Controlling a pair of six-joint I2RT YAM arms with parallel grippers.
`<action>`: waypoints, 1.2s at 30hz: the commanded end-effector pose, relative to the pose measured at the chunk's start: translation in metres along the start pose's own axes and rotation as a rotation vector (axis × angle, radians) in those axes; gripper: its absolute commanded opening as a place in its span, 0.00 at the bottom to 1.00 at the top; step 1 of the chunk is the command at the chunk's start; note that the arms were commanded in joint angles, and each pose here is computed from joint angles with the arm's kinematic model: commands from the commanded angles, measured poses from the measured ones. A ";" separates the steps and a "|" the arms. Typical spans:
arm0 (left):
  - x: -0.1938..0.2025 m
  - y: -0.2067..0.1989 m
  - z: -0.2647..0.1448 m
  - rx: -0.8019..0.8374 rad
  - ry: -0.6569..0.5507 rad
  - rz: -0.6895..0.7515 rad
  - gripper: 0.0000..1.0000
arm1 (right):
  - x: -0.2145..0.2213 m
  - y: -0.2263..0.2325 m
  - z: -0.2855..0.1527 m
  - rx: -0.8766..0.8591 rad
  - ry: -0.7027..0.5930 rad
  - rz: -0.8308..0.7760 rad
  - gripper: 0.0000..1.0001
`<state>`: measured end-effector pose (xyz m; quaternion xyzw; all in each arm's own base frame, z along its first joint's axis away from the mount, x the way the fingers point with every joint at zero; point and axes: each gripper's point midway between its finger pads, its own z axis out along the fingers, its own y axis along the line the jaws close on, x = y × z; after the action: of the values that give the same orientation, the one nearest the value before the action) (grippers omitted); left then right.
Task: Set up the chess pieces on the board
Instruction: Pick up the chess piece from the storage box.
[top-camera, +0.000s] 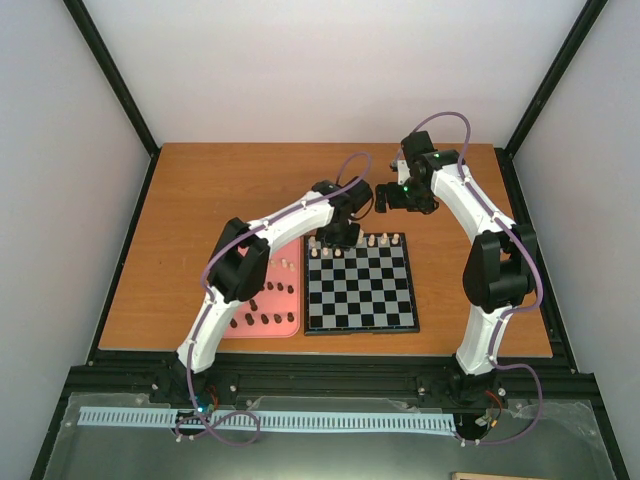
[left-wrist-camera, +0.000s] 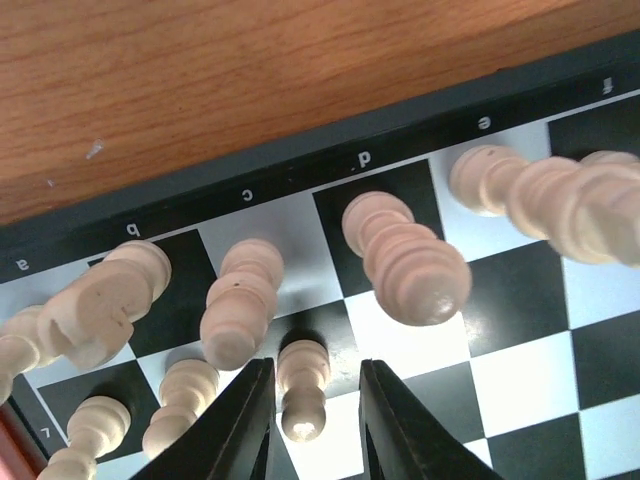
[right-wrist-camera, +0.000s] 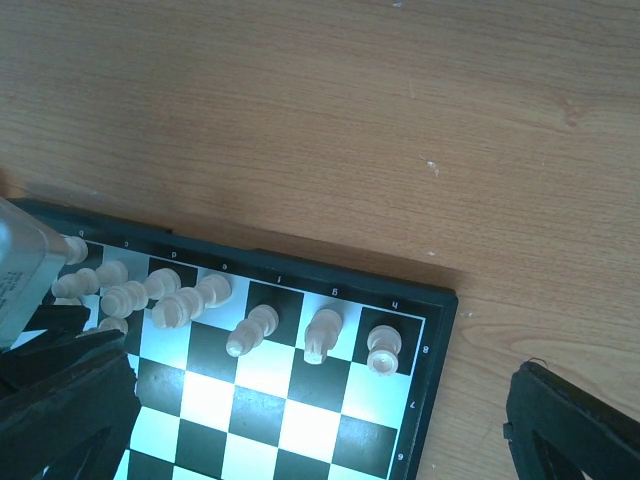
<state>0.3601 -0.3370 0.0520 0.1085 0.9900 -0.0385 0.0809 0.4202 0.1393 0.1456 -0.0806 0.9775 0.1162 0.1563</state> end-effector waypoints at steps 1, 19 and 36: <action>-0.016 -0.012 -0.047 0.057 -0.089 0.011 0.28 | -0.005 -0.001 -0.001 -0.005 -0.012 -0.002 1.00; 0.044 0.143 -0.092 0.011 -0.107 -0.402 0.36 | -0.004 0.000 -0.003 -0.014 -0.013 0.003 1.00; 0.058 0.187 -0.042 0.087 -0.020 -0.703 0.36 | -0.001 0.001 -0.003 -0.020 -0.004 -0.002 1.00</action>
<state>0.3275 -0.1300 0.0755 -0.2065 0.9733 -0.0772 0.0642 0.4193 0.1422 0.1462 -0.0820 0.9766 0.1253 0.1544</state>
